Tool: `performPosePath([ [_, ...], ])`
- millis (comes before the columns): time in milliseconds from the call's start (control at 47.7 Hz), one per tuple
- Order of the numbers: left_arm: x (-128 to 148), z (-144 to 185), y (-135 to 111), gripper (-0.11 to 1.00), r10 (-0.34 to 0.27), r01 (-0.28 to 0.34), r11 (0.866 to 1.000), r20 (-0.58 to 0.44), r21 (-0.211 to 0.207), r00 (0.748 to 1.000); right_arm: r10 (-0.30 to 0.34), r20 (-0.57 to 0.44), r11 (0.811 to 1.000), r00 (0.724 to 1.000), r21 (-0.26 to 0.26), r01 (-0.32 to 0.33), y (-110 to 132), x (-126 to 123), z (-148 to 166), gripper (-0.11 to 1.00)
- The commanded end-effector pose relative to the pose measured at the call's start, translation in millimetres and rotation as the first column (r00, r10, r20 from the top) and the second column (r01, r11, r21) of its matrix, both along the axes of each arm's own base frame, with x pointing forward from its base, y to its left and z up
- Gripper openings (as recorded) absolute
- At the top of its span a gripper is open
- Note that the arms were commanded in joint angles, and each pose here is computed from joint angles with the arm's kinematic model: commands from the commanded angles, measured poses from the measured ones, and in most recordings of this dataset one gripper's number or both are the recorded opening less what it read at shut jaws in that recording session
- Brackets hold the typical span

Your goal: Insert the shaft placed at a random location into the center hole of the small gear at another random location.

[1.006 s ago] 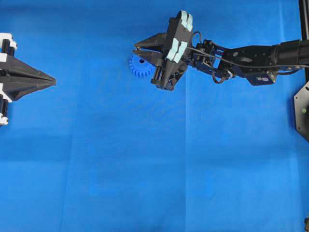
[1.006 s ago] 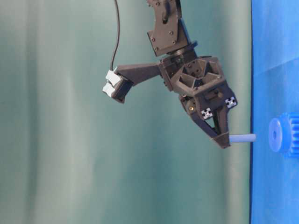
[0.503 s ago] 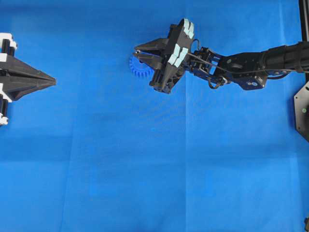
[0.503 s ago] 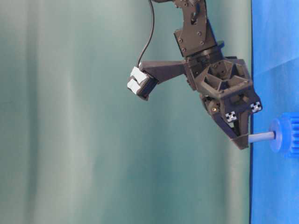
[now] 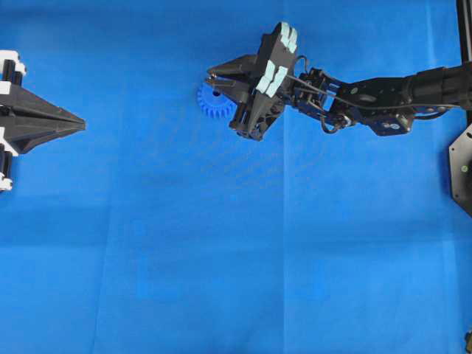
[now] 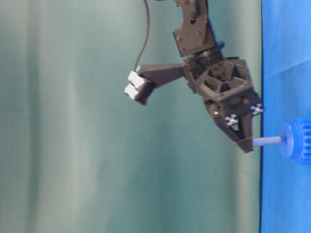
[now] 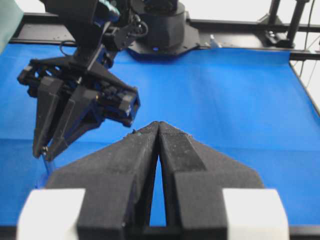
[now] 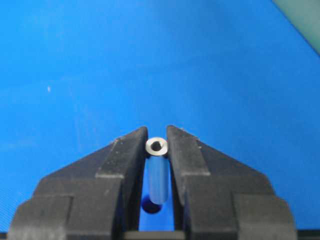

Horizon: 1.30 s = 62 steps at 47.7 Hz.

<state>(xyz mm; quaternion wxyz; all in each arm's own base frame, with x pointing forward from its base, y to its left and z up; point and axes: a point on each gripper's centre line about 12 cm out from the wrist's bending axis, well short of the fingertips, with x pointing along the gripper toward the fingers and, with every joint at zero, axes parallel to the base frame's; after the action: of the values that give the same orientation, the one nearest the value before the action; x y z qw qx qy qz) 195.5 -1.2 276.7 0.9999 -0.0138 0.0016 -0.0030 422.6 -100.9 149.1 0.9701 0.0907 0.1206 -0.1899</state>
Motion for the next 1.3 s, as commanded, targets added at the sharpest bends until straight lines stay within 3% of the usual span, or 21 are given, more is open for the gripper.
performPosePath([
  [0, 1.1, 3.7, 0.6, 0.00, 0.003, -0.003, 1.000, 0.011, 0.001, 1.000, 0.008, 0.056, 1.000, 0.998, -0.014, -0.008, 3.5, 1.5, 21.9, 0.03],
  [377, 1.1, 3.7, 0.3, 0.00, 0.001, -0.001, 1.000, 0.011, 0.001, 1.000, 0.014, 0.053, 1.000, 0.999, -0.018, -0.013, 6.5, 1.4, 17.5, 0.03],
  [1279, 1.3, 3.4, 0.3, 0.00, 0.001, -0.001, 1.000, 0.009, 0.001, 1.000, -0.032, -0.018, 0.999, 0.999, 0.016, 0.033, 2.9, 2.5, -30.4, 0.03],
])
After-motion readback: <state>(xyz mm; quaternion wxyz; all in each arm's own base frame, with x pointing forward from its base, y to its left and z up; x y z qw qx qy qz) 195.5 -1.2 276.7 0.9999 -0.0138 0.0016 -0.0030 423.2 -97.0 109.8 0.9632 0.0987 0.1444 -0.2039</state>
